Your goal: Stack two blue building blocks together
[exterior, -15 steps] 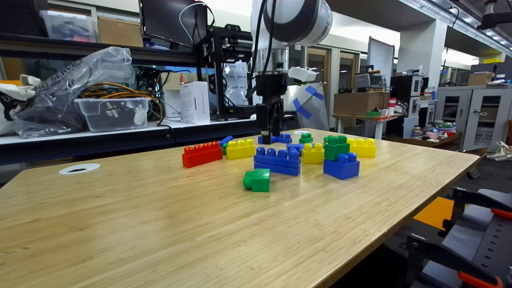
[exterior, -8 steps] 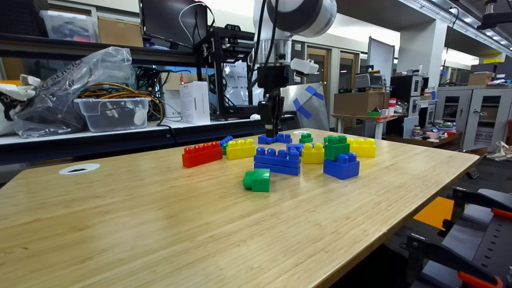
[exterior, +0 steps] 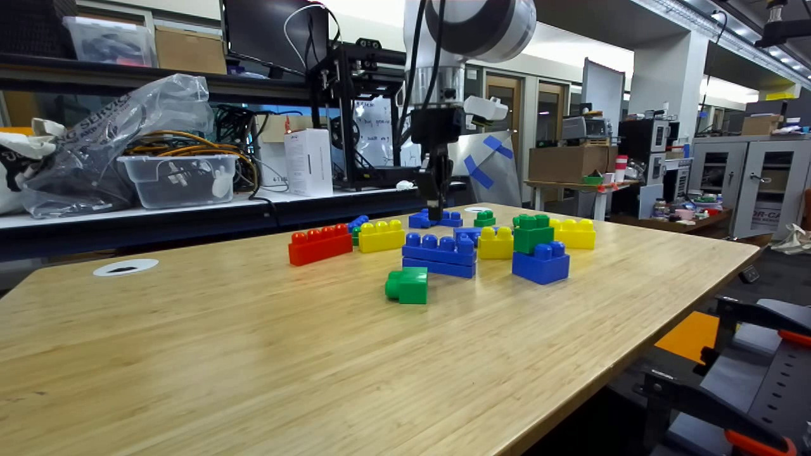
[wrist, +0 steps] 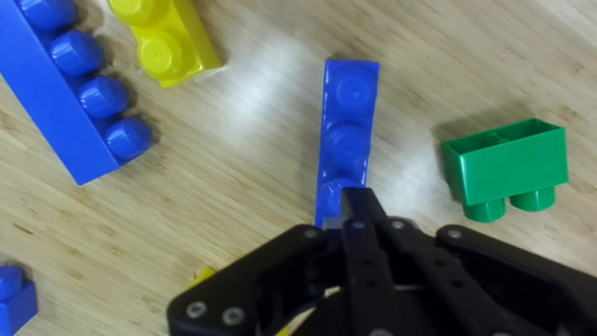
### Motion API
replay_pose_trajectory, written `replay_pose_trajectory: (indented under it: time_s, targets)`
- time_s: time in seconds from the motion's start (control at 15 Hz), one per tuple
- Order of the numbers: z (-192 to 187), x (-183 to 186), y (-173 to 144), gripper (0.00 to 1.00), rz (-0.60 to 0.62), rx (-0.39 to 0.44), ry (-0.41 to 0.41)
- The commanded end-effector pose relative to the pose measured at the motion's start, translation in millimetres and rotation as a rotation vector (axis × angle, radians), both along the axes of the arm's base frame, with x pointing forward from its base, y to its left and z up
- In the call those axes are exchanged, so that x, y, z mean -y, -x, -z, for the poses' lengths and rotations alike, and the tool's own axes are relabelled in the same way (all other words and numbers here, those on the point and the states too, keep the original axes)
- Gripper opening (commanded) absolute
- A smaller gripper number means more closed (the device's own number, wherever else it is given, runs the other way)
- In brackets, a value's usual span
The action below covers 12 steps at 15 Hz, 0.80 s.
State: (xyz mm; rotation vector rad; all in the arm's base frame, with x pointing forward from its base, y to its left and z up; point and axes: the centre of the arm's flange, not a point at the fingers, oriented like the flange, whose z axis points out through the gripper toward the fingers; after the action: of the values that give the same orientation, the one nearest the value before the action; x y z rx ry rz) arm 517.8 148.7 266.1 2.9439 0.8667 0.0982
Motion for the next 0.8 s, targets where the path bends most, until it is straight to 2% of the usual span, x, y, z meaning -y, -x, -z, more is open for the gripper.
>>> replay_pose_trajectory:
  time_s: [0.0,0.73]
  targets:
    - [2.4,4.4,3.0,0.0,-0.01,-0.018,-0.002]
    - [15.9,5.7,1.9,0.0,-0.015,-0.045,0.005]
